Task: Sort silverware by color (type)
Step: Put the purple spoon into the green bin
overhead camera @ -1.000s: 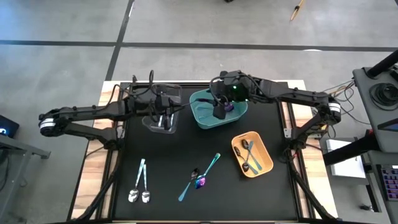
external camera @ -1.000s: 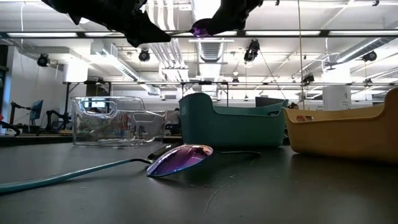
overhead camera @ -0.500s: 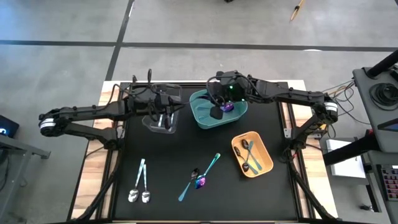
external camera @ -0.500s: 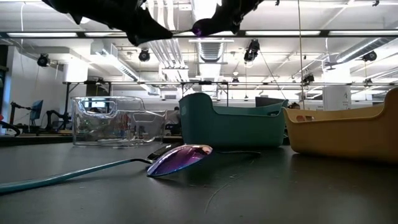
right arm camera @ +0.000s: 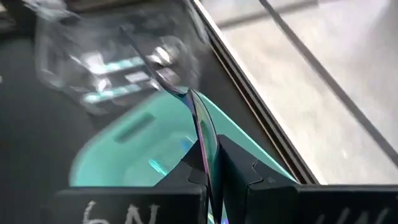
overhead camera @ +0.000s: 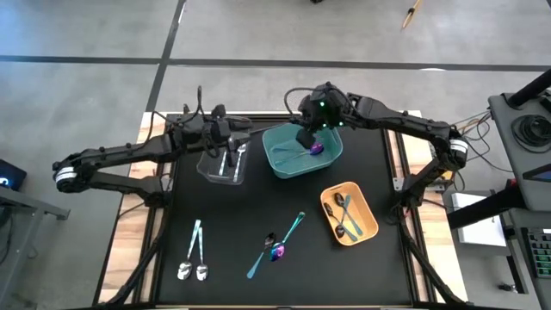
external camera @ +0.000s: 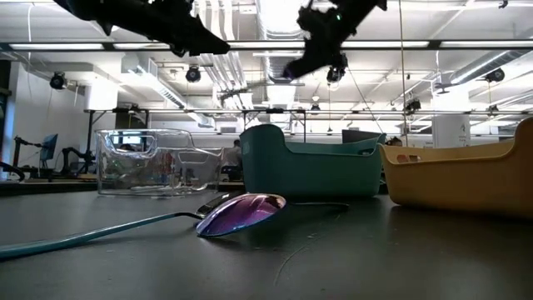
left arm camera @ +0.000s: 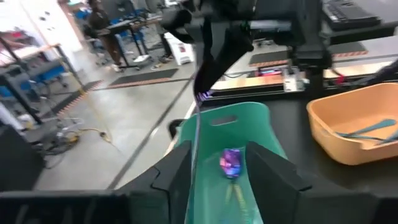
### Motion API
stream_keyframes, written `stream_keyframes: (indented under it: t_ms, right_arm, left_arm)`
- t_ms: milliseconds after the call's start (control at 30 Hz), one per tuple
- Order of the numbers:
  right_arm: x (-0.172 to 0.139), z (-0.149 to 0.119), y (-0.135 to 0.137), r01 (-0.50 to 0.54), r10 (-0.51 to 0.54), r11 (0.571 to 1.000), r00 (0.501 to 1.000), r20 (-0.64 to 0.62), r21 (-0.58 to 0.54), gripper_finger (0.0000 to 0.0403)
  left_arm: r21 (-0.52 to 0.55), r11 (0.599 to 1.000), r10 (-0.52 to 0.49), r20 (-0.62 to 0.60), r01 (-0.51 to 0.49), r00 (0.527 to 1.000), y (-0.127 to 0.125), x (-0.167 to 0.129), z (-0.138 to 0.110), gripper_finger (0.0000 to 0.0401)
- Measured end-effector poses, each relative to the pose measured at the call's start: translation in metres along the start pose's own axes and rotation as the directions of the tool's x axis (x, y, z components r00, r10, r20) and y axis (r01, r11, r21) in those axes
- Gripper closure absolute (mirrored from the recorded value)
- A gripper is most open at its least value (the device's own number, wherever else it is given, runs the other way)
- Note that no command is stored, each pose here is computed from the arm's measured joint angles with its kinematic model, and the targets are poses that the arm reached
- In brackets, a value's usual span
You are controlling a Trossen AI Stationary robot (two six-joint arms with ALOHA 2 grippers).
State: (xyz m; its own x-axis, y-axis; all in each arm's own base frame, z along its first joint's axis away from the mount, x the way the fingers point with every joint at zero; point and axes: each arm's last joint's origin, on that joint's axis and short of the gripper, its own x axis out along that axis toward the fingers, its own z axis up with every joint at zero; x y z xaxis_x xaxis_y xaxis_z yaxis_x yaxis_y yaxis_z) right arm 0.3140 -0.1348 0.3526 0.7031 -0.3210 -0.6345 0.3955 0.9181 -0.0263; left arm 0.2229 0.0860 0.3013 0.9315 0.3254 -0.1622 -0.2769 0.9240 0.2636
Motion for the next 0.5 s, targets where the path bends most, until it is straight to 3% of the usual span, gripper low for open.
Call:
stream_keyframes:
  t_ms: [267,500]
  right_arm:
    - [-0.008,-0.012,-0.038,0.091,-0.07,0.989,0.983,-0.168,0.115,0.0394]
    - [-0.012,-0.015,-0.05,0.135,-0.075,0.977,0.943,-0.324,0.167,0.0394]
  left_arm:
    - [0.024,0.997,0.077,0.045,-0.078,0.996,0.016,-0.001,0.002,0.0254]
    - [0.023,0.992,0.119,0.068,-0.121,0.991,0.025,-0.002,0.003,0.0255]
